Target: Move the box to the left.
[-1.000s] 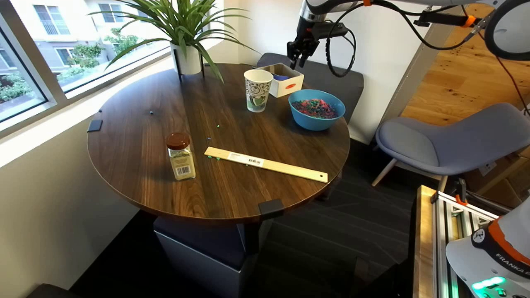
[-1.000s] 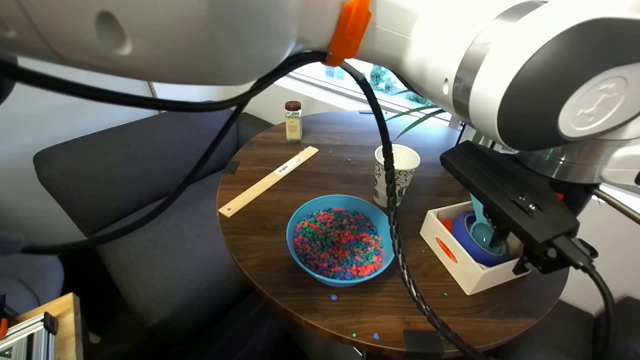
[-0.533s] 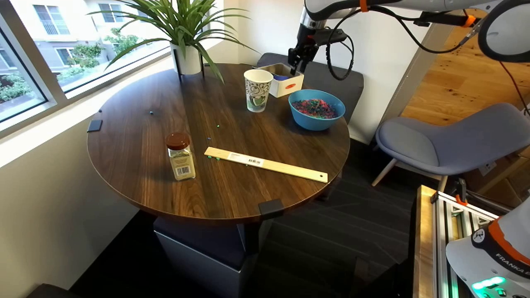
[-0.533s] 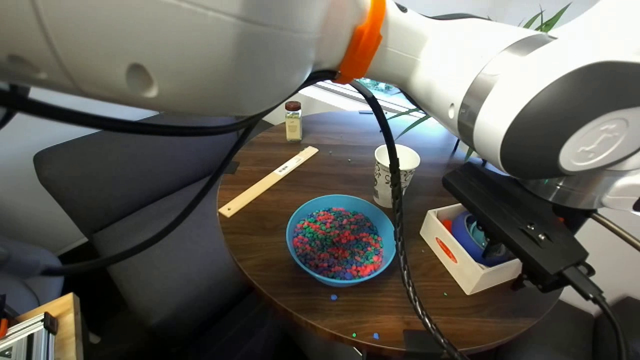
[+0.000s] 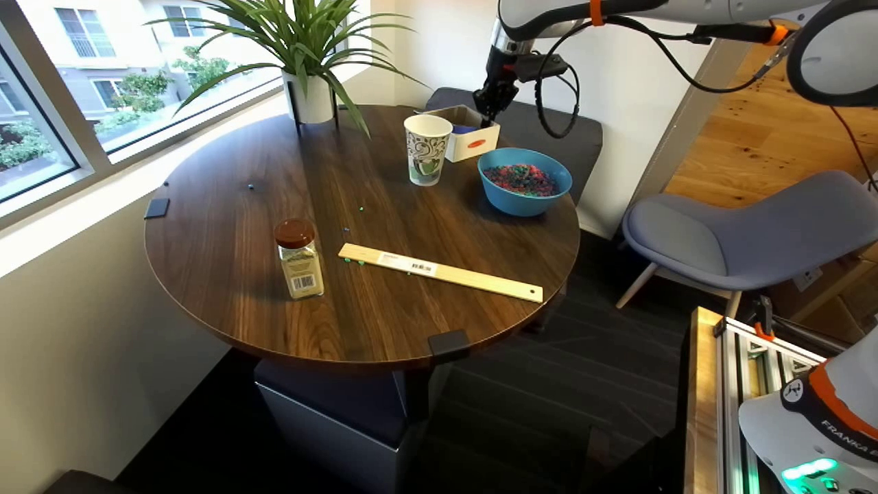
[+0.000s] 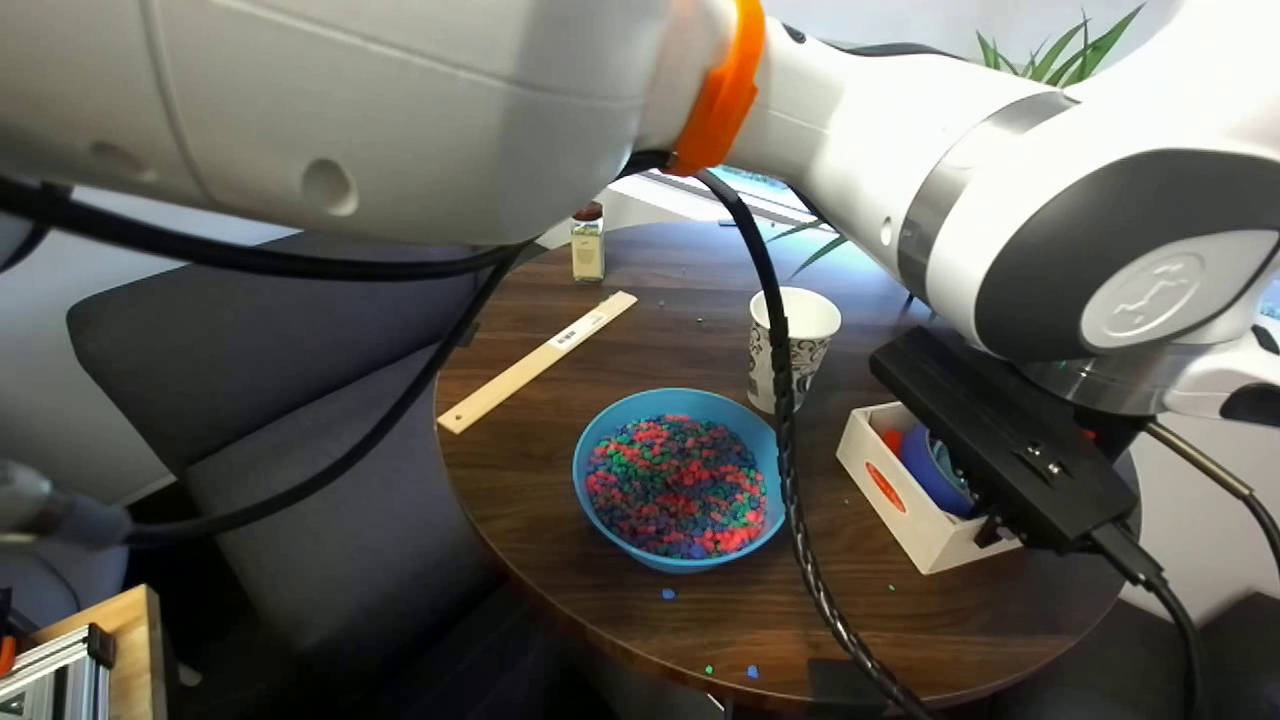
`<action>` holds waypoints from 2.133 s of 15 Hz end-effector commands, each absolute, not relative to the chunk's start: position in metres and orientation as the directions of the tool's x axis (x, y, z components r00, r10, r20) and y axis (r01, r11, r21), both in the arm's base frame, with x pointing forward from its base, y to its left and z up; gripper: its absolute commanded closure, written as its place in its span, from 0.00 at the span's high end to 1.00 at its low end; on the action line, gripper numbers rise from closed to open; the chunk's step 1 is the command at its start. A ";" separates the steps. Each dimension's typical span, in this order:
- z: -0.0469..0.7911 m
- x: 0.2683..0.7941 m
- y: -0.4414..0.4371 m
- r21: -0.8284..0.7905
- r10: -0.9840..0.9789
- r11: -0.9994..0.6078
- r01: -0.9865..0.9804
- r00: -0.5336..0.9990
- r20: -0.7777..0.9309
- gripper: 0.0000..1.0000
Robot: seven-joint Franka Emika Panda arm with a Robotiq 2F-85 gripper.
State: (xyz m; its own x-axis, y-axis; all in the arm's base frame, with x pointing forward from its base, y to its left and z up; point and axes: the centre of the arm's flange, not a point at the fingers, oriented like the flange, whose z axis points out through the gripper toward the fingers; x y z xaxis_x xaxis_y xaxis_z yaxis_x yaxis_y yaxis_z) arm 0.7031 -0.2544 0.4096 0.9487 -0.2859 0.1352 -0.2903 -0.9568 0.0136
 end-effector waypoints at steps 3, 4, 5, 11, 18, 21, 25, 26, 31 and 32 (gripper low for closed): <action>0.402 0.704 -0.251 0.014 -0.282 -0.959 -0.285 0.954 0.104 0.06; 0.406 0.703 -0.251 0.014 -0.283 -0.958 -0.286 0.954 0.100 0.06; 0.416 0.701 -0.252 0.010 -0.286 -0.957 -0.289 0.953 0.099 0.06; 0.490 0.675 -0.264 -0.031 -0.327 -0.945 -0.326 0.937 0.123 0.05; 0.582 0.625 -0.238 0.000 -0.230 -0.972 -0.235 0.952 0.204 0.05; 0.623 0.610 -0.185 0.002 -0.071 -0.997 -0.074 0.966 0.247 0.05; 0.634 0.595 -0.087 0.009 0.149 -0.989 0.151 0.964 0.220 0.05; 0.633 0.593 -0.059 0.011 0.204 -0.979 0.206 0.959 0.199 0.05; 0.598 0.602 0.046 0.016 0.355 -0.935 0.356 0.929 0.101 0.05; 0.589 0.611 0.060 0.000 0.348 -0.937 0.350 0.933 0.088 0.05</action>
